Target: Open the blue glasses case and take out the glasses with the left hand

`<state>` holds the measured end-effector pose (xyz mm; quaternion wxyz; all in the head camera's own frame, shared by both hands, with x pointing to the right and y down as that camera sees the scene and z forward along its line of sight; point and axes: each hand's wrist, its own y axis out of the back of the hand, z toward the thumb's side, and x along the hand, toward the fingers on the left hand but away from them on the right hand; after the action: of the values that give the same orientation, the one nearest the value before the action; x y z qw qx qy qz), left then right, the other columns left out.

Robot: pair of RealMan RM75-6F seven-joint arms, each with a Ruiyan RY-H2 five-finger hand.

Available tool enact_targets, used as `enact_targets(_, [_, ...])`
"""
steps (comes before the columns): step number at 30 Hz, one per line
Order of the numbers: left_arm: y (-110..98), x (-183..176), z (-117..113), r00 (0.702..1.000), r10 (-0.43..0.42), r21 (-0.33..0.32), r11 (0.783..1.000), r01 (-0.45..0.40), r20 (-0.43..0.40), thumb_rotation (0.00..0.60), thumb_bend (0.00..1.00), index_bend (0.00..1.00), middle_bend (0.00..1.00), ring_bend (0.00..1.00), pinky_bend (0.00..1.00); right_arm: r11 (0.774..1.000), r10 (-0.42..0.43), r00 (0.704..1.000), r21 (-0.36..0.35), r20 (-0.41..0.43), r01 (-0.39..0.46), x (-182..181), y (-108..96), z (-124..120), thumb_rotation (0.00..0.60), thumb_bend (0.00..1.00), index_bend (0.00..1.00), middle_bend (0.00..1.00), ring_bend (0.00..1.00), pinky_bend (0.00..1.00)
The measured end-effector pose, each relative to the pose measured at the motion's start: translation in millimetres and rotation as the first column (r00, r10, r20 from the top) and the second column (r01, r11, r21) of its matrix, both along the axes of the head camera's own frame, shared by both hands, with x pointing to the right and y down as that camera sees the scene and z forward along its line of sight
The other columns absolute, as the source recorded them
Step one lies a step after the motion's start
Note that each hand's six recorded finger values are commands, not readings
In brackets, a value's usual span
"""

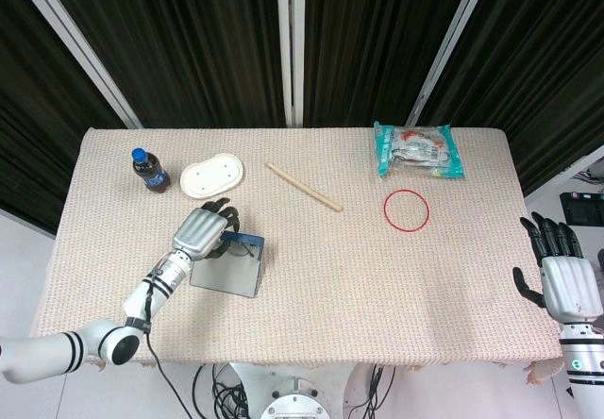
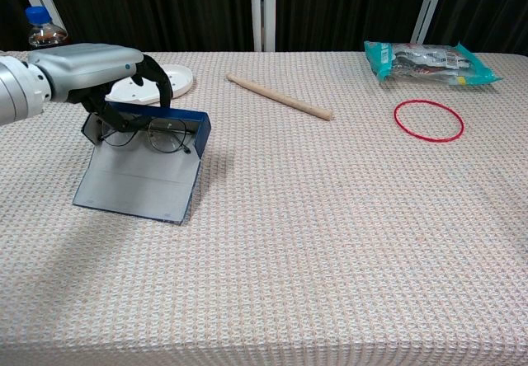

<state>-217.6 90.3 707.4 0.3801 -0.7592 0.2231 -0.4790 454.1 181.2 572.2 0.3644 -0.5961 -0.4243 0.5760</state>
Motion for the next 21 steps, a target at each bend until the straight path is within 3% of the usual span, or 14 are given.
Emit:
enact_targets(6, [1, -2, 5, 1.0, -0.002, 0.056, 0.998, 0.003, -0.012, 0.6, 0.43, 0.47, 0.23, 0.07, 0.21, 1.0, 0.001, 1.0, -0.003, 0.0, -0.001, 0, 1, 1, 0.6, 0.38, 0.0, 0.02, 0.0, 0.0])
enact_targets(21, [4, -5, 19, 1.0, -0.006, 0.029, 1.0, 0.006, 0.003, 0.6, 0.43, 0.47, 0.23, 0.07, 0.21, 1.0, 0.004, 1.0, -0.01, -0.002, -0.004, 2, 2, 3, 0.6, 0.38, 0.0, 0.02, 0.0, 0.0])
